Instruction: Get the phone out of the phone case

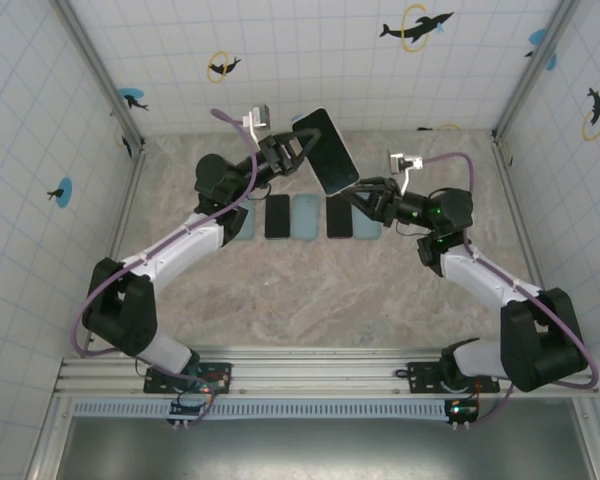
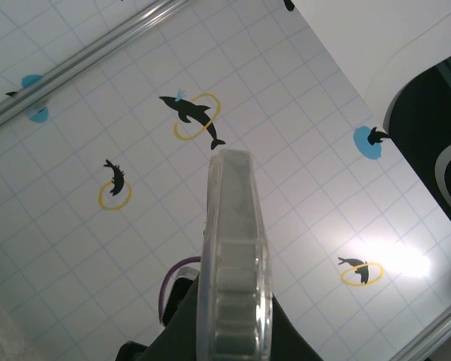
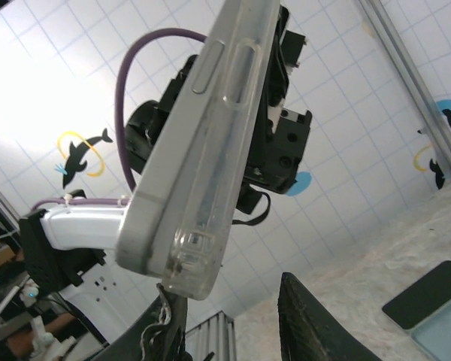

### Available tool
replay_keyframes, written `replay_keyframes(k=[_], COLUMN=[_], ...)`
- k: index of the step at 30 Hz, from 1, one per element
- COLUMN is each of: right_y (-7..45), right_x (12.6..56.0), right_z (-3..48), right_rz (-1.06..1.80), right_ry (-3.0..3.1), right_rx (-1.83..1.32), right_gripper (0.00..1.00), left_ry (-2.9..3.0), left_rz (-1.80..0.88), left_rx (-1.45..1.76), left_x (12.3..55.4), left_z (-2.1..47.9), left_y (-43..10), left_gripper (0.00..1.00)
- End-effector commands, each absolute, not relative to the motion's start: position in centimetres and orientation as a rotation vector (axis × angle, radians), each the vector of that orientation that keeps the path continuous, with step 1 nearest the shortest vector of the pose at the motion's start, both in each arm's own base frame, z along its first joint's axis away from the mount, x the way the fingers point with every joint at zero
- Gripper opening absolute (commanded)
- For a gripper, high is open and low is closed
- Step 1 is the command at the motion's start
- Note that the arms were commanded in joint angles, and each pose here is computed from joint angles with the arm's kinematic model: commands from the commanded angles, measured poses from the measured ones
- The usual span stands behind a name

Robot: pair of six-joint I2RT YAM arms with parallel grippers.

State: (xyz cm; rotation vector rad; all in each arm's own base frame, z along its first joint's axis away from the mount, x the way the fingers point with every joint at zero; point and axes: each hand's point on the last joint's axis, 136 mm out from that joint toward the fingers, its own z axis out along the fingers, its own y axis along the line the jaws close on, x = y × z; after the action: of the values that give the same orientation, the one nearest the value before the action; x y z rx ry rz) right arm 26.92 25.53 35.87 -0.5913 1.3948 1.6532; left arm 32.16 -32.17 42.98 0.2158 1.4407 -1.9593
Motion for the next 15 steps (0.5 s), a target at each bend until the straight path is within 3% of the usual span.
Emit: replay_keyframes(k=[1, 15], right_y=[24.0, 23.1], right_x=[28.5, 30.9], right_z=[39.2, 37.6], right_rz=[1.653, 1.764], right_ry=[1.26, 1.32], right_rx=[-0.418, -0.112], right_gripper=[0.34, 0.33], left_ry=[1.492, 1.445], left_rz=[-2.049, -2.063], left_rx=[0.362, 0.309], left_x=[29.3, 28.8], left_z=[42.1, 42.7], left_y=[-34.0, -33.8], left_gripper=[0.0, 0.0])
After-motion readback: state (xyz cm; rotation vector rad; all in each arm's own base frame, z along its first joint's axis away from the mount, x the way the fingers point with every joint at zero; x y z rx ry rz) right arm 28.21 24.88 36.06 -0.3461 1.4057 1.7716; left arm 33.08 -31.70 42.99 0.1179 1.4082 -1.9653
